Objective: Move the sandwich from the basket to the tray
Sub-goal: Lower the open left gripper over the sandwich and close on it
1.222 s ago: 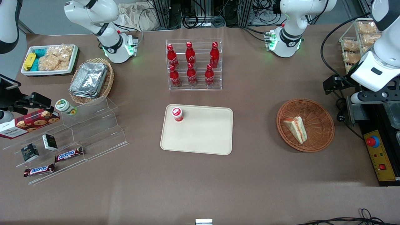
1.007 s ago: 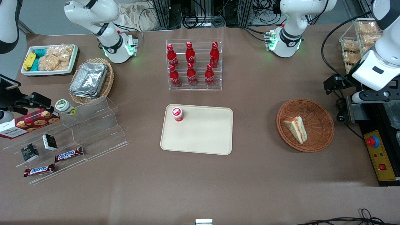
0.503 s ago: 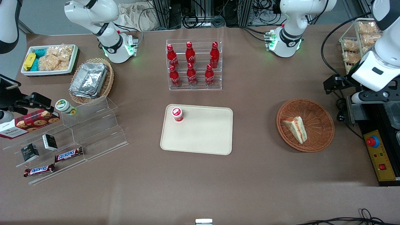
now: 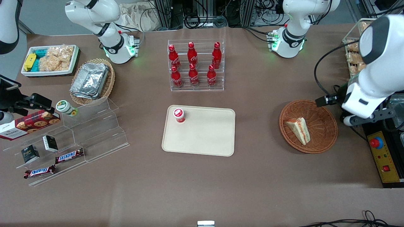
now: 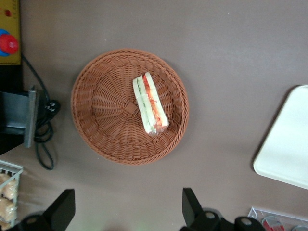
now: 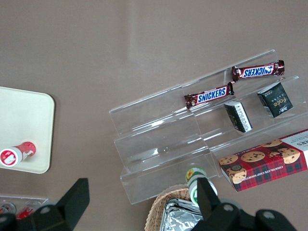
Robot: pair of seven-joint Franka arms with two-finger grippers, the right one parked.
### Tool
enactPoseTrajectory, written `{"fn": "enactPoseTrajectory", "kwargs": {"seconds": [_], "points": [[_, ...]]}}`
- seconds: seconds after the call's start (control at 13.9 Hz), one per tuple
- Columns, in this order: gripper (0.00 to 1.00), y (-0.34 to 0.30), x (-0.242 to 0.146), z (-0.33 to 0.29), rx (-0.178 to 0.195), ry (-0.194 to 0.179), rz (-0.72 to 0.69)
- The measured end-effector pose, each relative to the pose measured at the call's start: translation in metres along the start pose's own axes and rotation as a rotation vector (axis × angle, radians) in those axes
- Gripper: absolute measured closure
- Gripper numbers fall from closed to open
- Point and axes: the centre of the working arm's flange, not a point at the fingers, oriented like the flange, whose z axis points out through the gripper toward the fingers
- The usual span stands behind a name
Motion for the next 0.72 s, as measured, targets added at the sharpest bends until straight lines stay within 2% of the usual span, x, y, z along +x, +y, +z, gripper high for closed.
{"fn": "enactPoseTrajectory", "kwargs": {"seconds": [0.43,0.58,0.72], "points": [[0.0,-0.013,0.026,0.105,-0.008,-0.028,-0.144],[0.0,-0.009,0.033,0.129,-0.021,-0.012,-0.166],[0.0,-0.006,0.036,0.16,-0.041,0.022,-0.174]]}}
